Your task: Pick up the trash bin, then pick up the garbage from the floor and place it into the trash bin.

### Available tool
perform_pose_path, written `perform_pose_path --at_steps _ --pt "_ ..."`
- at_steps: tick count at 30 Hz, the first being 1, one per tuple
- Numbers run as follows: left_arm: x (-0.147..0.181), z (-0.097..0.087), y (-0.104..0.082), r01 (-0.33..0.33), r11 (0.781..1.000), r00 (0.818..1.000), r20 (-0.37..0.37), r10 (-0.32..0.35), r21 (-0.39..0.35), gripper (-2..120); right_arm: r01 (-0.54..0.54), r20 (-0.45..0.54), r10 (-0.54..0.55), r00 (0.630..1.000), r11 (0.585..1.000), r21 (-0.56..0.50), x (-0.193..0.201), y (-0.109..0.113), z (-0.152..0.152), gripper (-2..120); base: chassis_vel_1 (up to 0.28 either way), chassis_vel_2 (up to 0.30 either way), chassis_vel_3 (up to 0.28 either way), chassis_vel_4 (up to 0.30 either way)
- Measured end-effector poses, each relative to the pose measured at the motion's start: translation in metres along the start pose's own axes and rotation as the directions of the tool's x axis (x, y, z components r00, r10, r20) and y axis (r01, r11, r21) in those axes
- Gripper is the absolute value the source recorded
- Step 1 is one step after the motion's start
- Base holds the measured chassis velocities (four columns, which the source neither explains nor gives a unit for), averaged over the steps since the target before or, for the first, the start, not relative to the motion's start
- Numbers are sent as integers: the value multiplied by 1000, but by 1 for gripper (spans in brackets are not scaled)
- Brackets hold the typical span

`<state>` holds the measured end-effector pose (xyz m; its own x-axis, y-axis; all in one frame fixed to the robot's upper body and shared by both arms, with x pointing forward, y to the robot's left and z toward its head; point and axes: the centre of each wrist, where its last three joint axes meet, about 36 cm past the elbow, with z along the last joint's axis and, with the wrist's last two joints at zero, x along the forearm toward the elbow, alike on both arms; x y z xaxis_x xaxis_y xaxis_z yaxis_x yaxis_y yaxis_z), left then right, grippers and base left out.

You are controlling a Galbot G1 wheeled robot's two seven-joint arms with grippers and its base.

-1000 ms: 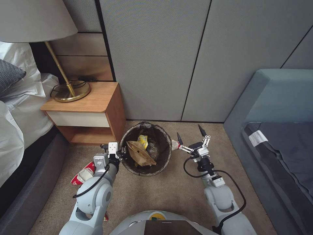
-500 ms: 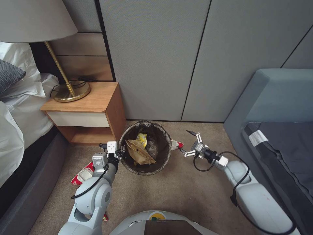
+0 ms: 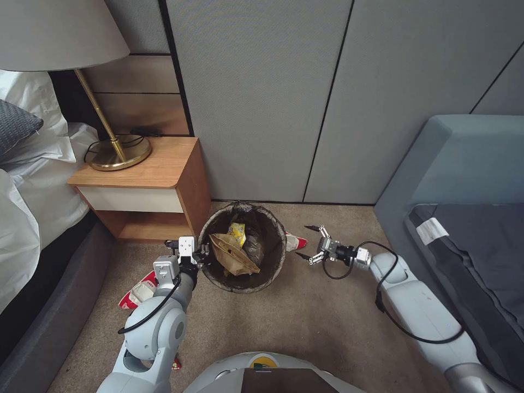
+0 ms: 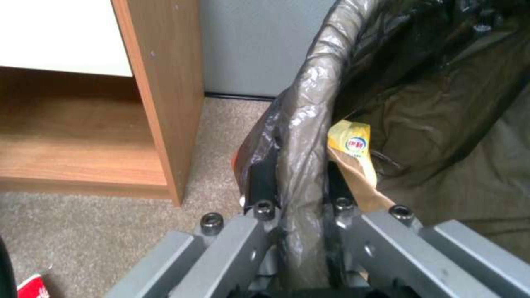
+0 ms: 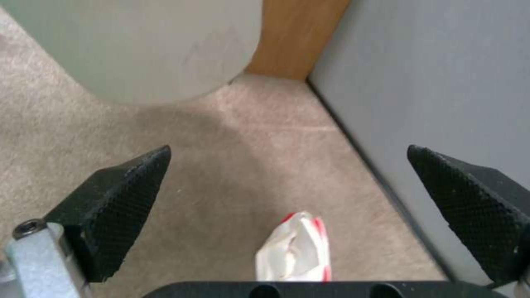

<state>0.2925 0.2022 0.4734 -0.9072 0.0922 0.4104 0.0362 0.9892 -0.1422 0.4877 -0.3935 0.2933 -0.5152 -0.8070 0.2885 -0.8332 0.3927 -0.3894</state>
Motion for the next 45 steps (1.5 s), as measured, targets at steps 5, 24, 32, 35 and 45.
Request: perform_pose_path --at_steps 5,24,32,35,45 --pt "-1 2 -1 1 1000 1000 -6 -1 1 0 33 -27 -34 999 999 -19 -16 -4 5 100 0 0 0 0" --pt "-3 6 -3 5 1000 1000 -15 -5 4 0 74 -101 -76 992 997 -27 -80 -32 23 100 0 0 0 0" --pt "-3 5 -2 6 1000 1000 -12 -6 4 0 80 -122 -85 989 996 -47 -95 -26 32 100 0 0 0 0" --pt "-3 5 -2 6 1000 1000 -11 -6 5 0 80 -125 -86 988 995 -52 -98 -24 34 100 0 0 0 0" --pt "-3 4 -2 6 1000 1000 -6 -6 5 0 55 -157 -67 985 996 -76 -97 -18 48 100 0 0 0 0"
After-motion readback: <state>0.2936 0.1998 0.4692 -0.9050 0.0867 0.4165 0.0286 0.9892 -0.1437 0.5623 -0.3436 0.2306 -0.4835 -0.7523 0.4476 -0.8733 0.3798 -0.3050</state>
